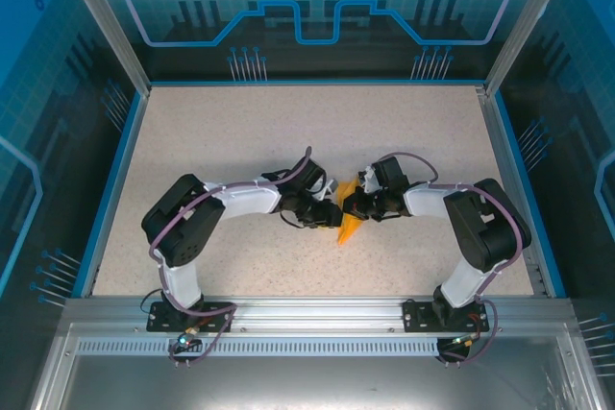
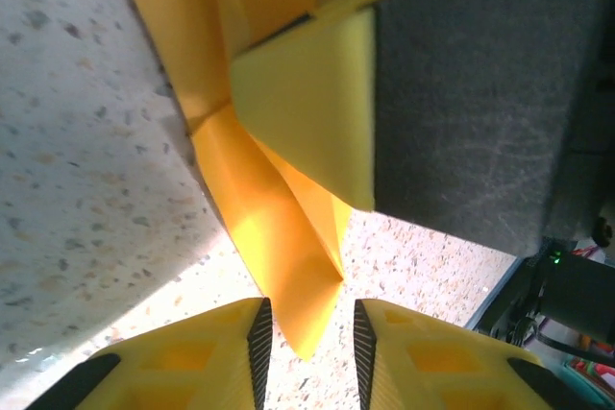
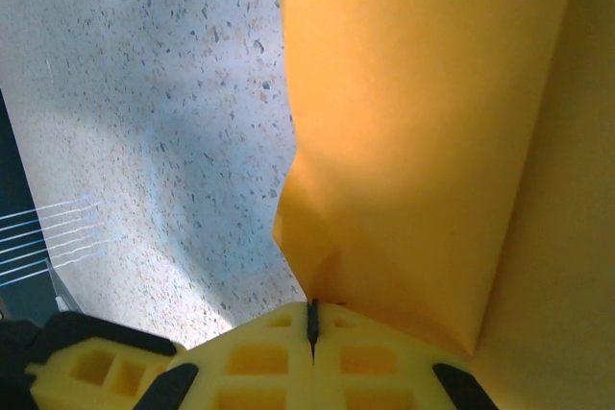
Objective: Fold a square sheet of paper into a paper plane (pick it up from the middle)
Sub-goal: Fourth fold the wing at the center of the table.
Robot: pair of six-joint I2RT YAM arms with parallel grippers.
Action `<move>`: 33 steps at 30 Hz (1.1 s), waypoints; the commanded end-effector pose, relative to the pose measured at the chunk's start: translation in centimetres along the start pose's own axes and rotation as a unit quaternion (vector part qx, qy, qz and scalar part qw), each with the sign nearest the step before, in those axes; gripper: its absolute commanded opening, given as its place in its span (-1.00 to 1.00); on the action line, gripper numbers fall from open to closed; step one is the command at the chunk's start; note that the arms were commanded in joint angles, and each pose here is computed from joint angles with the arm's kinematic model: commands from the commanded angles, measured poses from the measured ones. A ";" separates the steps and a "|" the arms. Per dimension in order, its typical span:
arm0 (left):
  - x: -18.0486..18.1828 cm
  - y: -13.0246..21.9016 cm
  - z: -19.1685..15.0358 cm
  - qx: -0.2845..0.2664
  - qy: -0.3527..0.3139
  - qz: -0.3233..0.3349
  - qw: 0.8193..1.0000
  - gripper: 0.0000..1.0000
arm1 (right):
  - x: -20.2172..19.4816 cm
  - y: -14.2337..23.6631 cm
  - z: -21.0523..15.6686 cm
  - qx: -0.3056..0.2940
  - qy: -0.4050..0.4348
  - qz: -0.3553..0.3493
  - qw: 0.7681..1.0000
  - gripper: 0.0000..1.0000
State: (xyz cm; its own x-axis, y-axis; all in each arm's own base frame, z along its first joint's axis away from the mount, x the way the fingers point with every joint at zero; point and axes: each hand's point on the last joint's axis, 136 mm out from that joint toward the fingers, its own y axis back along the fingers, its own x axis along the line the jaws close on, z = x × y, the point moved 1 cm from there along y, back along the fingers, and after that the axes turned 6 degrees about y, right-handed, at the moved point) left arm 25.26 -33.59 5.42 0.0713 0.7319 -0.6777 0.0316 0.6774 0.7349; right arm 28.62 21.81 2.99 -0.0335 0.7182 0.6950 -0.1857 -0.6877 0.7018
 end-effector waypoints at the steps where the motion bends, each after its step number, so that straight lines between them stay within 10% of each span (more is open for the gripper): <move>1: -0.9 -0.1 -0.6 -0.014 -0.010 0.010 1.000 -0.36 | 0.6 -0.2 0.0 0.007 0.007 0.007 1.000 -0.98; 33: 0.3 -2.8 -1.5 -0.035 -0.075 0.158 0.984 -0.42 | 0.2 -0.6 -0.5 0.017 0.000 0.014 1.000 -0.99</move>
State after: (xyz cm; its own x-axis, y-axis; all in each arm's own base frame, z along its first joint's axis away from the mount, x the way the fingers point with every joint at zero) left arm 23.71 -35.40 3.37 0.1870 0.8654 -0.4648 -0.0685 0.4835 0.8727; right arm 28.45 21.89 2.69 -0.0281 0.7147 0.6989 -0.1723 -0.6922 0.7009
